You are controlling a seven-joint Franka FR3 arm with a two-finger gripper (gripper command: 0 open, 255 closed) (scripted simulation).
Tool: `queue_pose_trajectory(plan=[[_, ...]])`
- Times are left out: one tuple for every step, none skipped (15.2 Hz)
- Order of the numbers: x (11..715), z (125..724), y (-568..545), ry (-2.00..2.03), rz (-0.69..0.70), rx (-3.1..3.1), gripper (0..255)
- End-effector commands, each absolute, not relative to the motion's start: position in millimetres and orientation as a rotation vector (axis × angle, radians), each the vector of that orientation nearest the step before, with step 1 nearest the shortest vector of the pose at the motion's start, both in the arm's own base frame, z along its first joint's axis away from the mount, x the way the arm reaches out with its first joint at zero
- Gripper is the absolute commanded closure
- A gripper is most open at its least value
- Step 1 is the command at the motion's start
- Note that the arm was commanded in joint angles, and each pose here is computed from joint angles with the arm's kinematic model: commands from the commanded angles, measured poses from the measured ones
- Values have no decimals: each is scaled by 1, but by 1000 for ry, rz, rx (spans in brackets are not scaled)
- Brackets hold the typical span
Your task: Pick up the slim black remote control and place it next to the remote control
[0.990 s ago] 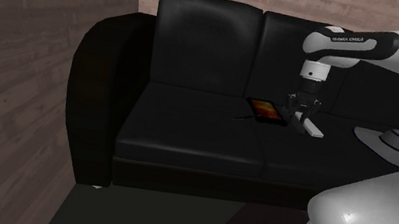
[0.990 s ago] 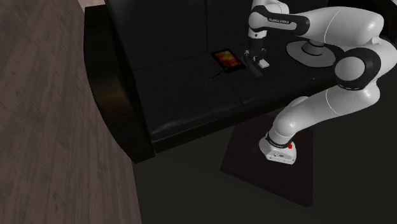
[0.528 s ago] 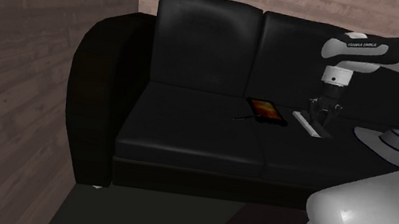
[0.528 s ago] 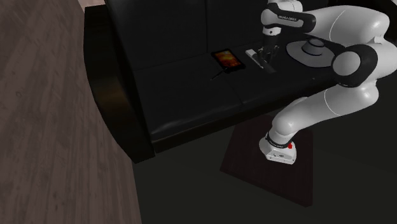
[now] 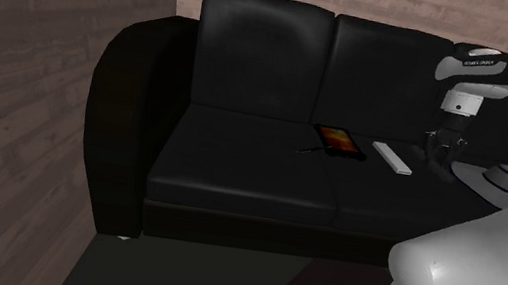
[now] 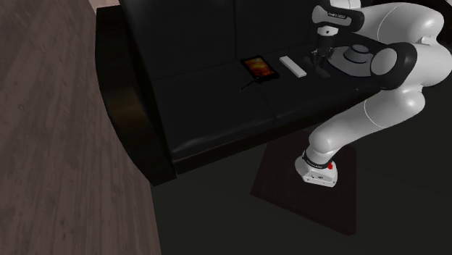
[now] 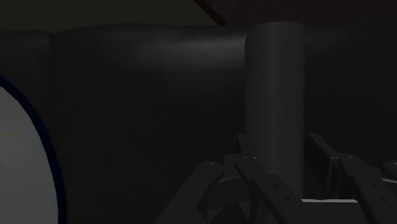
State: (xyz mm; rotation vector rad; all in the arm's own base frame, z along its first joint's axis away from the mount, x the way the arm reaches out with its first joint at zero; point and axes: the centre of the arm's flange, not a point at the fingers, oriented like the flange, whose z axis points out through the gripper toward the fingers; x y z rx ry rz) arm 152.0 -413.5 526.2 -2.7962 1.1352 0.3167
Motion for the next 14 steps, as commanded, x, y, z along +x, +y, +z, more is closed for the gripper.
queue_pose_trajectory(plan=[[134, 527, -434, 1133, 317, -2798, 255], [125, 527, -444, 1133, 317, -2798, 255], [116, 527, -453, 1133, 317, -2798, 255], [103, 527, -467, 1133, 317, -2798, 255], [103, 521, -467, 1133, 317, -2798, 255], [103, 516, -467, 1133, 317, -2798, 255], [103, 511, -467, 1133, 317, -2798, 255], [103, 506, -467, 1133, 317, -2798, 255], [103, 500, -467, 1133, 317, -2798, 255], [103, 495, -467, 1133, 317, -2798, 255], [103, 490, -467, 1133, 317, -2798, 255], [103, 485, -467, 1133, 317, -2798, 255], [103, 479, -467, 1133, 317, -2798, 255], [103, 474, -467, 1133, 317, -2798, 255]])
